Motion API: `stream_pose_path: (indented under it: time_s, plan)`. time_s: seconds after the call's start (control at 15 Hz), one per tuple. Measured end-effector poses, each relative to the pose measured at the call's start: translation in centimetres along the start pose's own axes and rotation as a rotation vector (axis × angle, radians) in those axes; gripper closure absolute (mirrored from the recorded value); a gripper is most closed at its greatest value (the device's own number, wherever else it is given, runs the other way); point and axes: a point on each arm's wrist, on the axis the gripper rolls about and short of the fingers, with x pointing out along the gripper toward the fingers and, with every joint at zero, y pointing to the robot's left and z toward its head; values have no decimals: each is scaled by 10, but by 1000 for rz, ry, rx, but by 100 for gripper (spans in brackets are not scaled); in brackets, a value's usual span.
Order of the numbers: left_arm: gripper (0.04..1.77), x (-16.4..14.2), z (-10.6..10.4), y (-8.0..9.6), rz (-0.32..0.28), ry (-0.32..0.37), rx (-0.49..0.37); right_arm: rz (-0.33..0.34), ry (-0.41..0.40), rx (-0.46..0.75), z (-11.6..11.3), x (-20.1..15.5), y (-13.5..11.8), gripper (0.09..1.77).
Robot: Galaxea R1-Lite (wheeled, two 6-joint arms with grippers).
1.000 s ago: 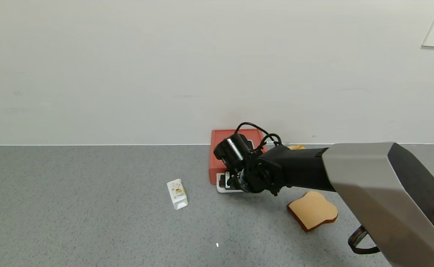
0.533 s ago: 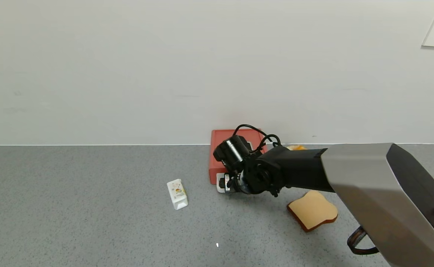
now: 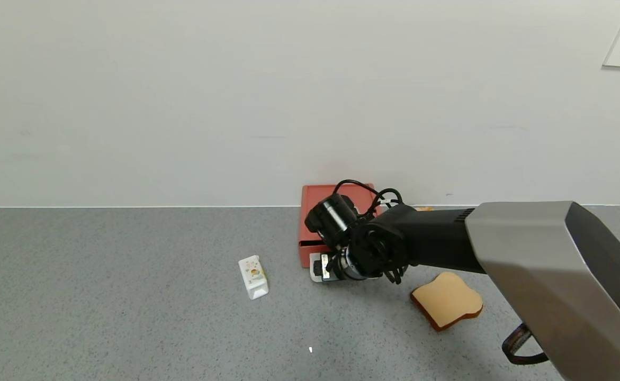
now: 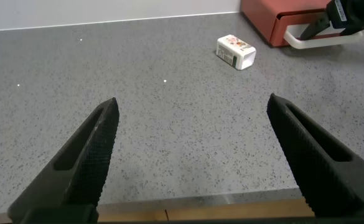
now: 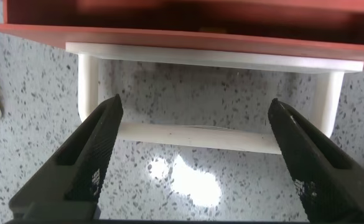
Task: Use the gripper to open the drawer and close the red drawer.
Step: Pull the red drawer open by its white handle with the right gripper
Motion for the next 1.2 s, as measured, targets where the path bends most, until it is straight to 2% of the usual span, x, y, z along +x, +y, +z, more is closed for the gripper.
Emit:
stream_pose_path:
  time_s: [0.6,0.8,1.2]
  plan:
    - [9,0,1,0,0,-21,0,2,97,-17,-9,-16,1,15]
    - [9,1,0,0,0,-19,-1,26,143,-19,-12,-26,2,15]
    - [9,1,0,0,0,-18,0,26,148,-13,-13,-31,3,15]
